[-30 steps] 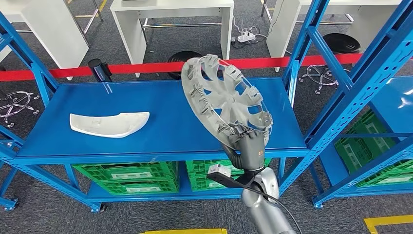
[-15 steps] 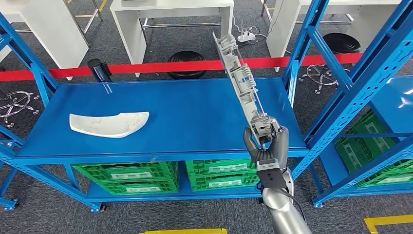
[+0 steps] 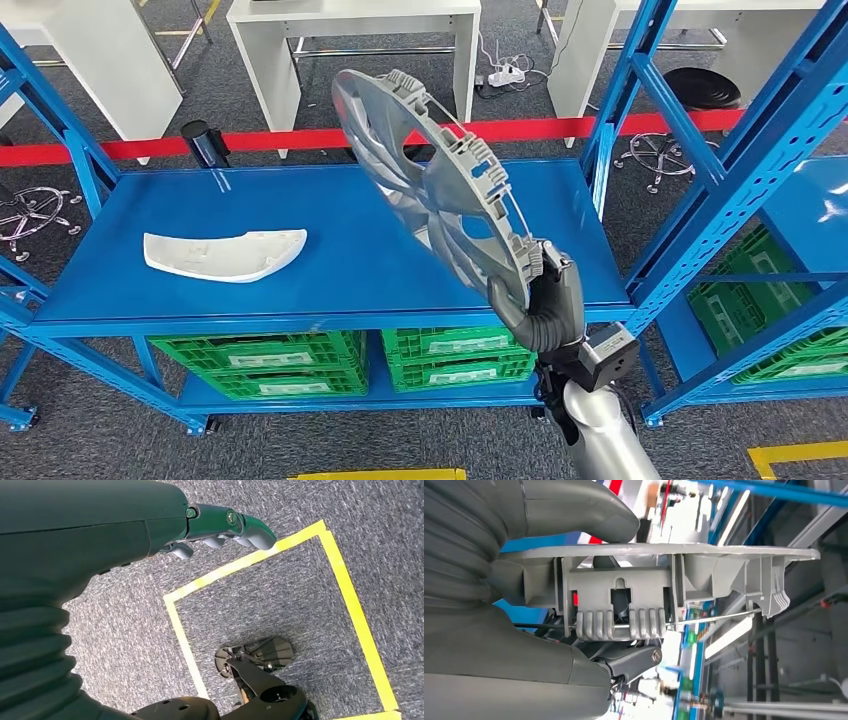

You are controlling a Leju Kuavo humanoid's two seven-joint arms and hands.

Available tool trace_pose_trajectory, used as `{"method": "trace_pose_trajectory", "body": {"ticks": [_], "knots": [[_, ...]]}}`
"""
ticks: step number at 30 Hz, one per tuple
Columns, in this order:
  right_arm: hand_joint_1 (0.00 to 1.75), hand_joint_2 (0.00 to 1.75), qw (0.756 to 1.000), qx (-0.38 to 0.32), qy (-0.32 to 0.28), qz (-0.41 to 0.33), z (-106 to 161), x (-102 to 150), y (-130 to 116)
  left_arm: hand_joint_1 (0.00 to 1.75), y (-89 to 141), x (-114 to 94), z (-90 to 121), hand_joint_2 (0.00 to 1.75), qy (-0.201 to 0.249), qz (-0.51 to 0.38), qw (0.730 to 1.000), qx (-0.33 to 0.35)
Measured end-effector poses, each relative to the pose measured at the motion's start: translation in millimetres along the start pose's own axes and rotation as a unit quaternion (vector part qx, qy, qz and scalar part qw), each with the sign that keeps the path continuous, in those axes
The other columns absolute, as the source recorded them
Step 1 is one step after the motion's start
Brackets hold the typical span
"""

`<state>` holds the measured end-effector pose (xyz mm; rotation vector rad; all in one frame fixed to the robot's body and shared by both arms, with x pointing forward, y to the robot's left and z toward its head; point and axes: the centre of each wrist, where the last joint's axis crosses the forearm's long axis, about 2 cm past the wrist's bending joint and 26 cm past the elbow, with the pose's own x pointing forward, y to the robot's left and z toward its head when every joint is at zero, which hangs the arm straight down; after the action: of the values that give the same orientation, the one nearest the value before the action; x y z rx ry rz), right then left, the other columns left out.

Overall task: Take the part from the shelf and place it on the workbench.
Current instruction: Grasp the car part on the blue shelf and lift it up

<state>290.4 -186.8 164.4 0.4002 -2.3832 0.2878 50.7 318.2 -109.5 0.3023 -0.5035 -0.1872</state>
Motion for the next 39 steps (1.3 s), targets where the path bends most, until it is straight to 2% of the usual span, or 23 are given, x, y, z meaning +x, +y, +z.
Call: {"method": "trace_pose_trajectory", "body": {"ticks": [5,9,16,28,34,39], "knots": [[1.75,1.75,0.996,0.055,-0.003,-0.075,0.0,1.0,3.4,0.0,1.5,1.3,-0.6,1.75,0.029,-0.003,0.999,0.025],[1.75,1.75,0.988,0.093,-0.005,-0.122,1.2,1.7,8.1,0.0,2.3,3.2,-1.3,1.75,0.028,-0.013,0.999,0.037],[1.75,1.75,0.969,0.15,0.0,-0.195,7.6,1.5,24.5,0.0,0.1,3.6,-1.4,1.75,0.025,-0.005,1.0,-0.007],[1.75,1.75,0.95,0.201,0.006,-0.238,17.1,4.2,44.6,0.0,-2.4,18.9,-6.3,1.75,0.015,-0.043,0.998,-0.037],[1.75,1.75,0.939,0.232,0.003,-0.255,7.0,-0.2,51.5,0.0,-1.6,13.4,-4.7,1.75,0.013,-0.024,0.999,-0.027],[1.75,1.75,0.943,0.231,0.006,-0.238,-4.0,-6.7,55.7,0.0,-1.9,7.5,-2.4,1.75,0.015,-0.015,0.999,-0.024]]}}
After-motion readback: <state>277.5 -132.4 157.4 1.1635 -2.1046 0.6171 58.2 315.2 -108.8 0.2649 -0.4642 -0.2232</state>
